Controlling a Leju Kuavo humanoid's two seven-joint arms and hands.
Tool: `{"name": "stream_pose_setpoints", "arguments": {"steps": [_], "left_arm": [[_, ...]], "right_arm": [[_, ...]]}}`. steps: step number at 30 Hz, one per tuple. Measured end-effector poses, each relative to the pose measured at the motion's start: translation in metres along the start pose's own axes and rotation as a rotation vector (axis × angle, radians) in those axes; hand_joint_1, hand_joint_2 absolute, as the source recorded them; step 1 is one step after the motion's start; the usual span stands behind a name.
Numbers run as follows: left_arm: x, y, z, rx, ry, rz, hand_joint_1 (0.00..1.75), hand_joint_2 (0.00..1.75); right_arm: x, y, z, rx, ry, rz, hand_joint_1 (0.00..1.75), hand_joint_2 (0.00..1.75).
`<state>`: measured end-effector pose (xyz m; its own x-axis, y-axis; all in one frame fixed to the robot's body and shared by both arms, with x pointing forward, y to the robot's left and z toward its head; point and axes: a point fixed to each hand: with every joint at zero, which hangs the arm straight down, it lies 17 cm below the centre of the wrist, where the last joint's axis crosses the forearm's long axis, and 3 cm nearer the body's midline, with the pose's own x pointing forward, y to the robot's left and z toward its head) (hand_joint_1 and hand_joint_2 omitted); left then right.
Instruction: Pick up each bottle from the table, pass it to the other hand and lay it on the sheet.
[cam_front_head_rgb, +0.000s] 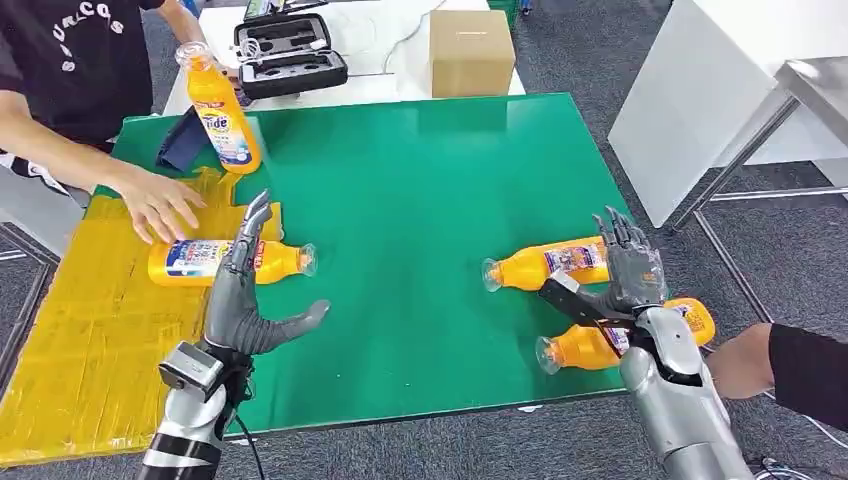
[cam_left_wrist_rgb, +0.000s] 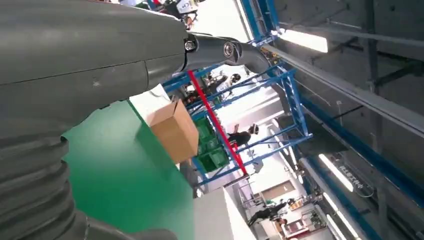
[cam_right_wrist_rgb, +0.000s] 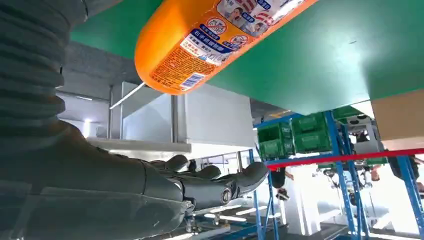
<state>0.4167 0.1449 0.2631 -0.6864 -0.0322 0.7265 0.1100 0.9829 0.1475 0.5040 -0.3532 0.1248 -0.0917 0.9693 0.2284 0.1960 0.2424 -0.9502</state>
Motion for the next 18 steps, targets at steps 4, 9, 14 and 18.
{"name": "stream_pose_setpoints", "arguments": {"steps": [4, 9, 14, 18], "left_arm": [[-0.004, -0.002, 0.0, 0.001, 0.01, 0.007, 0.0, 1.75], [-0.008, -0.003, -0.002, 0.001, 0.017, 0.023, 0.0, 1.75], [-0.01, -0.005, -0.006, -0.004, 0.02, 0.047, 0.0, 1.75], [-0.012, -0.007, -0.009, -0.009, 0.022, 0.058, 0.0, 1.75]], "right_arm": [[0.001, -0.009, -0.011, -0.01, -0.022, 0.036, 0.0, 1.75], [-0.002, 0.001, -0.022, 0.072, -0.046, 0.062, 0.0, 1.75], [-0.013, 0.015, -0.03, 0.173, -0.076, 0.105, 0.0, 1.75], [-0.023, 0.02, -0.038, 0.211, -0.079, 0.144, 0.0, 1.75]]}}
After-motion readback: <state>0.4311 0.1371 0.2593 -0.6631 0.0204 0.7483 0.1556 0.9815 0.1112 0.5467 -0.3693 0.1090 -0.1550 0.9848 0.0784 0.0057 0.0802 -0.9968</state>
